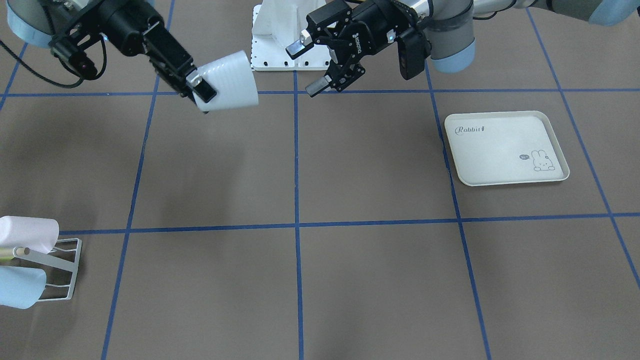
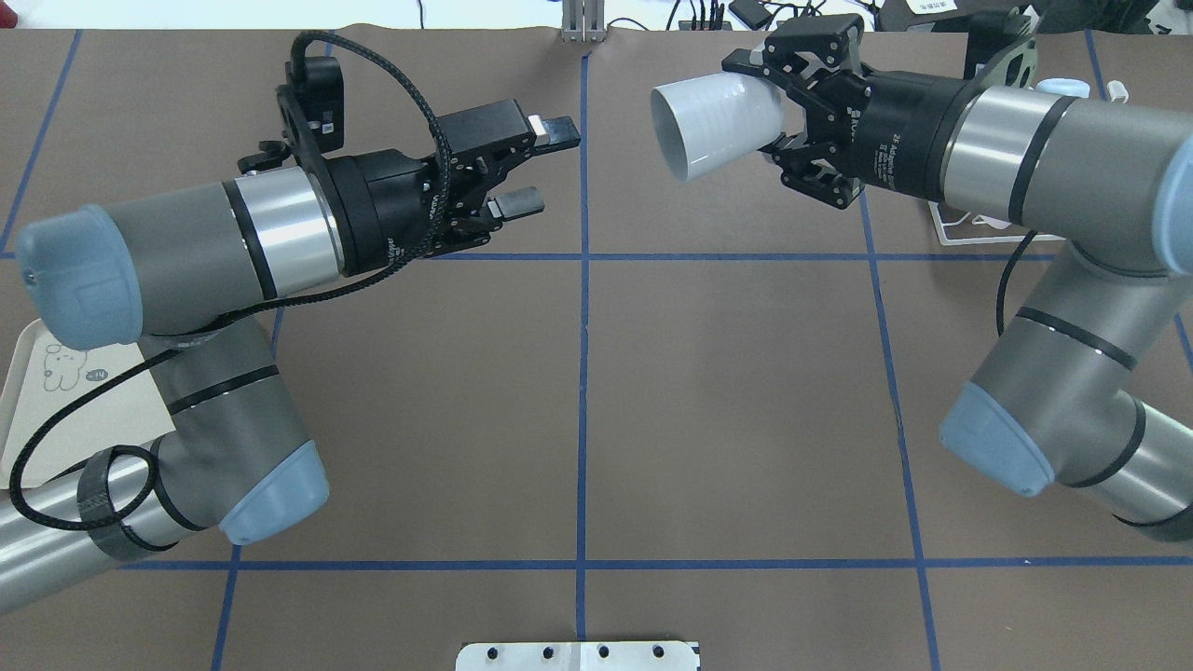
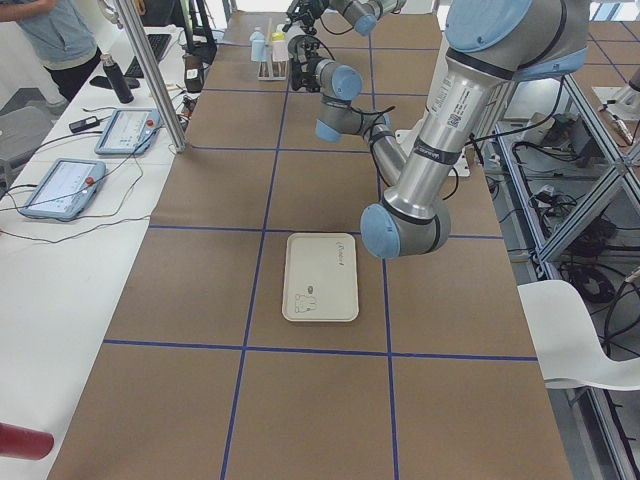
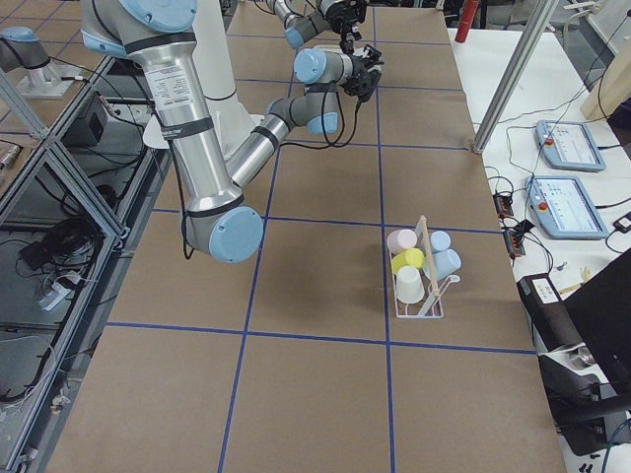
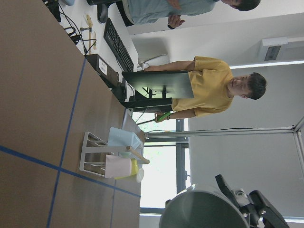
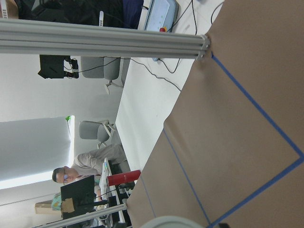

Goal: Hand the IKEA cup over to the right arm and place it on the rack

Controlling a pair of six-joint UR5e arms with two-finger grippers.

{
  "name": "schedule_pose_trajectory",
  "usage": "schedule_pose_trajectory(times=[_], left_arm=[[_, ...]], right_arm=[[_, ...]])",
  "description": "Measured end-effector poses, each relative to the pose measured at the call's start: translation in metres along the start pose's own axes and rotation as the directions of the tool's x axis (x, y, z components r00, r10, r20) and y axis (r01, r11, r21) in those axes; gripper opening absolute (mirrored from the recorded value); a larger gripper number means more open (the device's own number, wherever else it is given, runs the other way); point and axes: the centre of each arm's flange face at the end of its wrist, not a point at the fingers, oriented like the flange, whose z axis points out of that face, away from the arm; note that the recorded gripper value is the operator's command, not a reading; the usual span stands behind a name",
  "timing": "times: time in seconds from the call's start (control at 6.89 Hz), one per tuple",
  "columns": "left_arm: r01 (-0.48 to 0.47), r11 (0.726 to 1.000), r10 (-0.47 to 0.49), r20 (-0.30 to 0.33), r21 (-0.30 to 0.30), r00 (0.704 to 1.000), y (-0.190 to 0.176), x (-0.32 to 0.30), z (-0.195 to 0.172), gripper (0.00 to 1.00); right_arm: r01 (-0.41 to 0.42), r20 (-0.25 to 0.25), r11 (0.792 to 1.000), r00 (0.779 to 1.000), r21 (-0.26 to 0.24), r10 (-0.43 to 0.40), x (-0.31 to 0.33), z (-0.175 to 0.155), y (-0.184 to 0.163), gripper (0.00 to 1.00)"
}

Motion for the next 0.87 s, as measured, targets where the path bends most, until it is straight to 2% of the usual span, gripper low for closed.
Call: schedule_pose_trajectory(times=[0.15, 0.29, 0.44, 0.58, 0.73, 0.87], left_arm=[[-0.053, 0.998, 0.052, 0.049, 0.016, 0.997, -0.007, -0.009, -0.004, 1.00], [-0.093, 0.995, 0.089, 0.102, 0.029, 0.991, -0.013, -0.012, -0.004, 1.00], [-0.145, 0.989, 0.138, 0.164, 0.035, 0.977, -0.017, -0.010, -0.004, 1.00], [-0.214, 0.976, 0.201, 0.233, 0.030, 0.951, -0.021, -0.005, -0.006, 1.00], [-0.271, 0.962, 0.253, 0.300, 0.020, 0.920, -0.024, 0.000, -0.009, 1.00], [-0.311, 0.950, 0.287, 0.355, 0.010, 0.890, -0.029, 0.001, -0.011, 1.00]], right_arm=[[0.121, -0.060, 0.989, 0.991, 0.080, -0.116, 0.005, 0.007, -0.033, 0.00], [0.259, -0.151, 0.954, 0.960, 0.149, -0.237, 0.004, 0.008, -0.067, 0.00], [0.392, -0.254, 0.900, 0.905, 0.191, -0.340, 0.001, 0.003, -0.100, 0.00], [0.517, -0.363, 0.830, 0.829, 0.207, -0.426, -0.004, -0.006, -0.134, 0.00], [0.631, -0.467, 0.751, 0.733, 0.196, -0.494, -0.007, -0.016, -0.172, 0.00], [0.715, -0.548, 0.679, 0.640, 0.169, -0.538, -0.006, -0.026, -0.209, 0.00]])
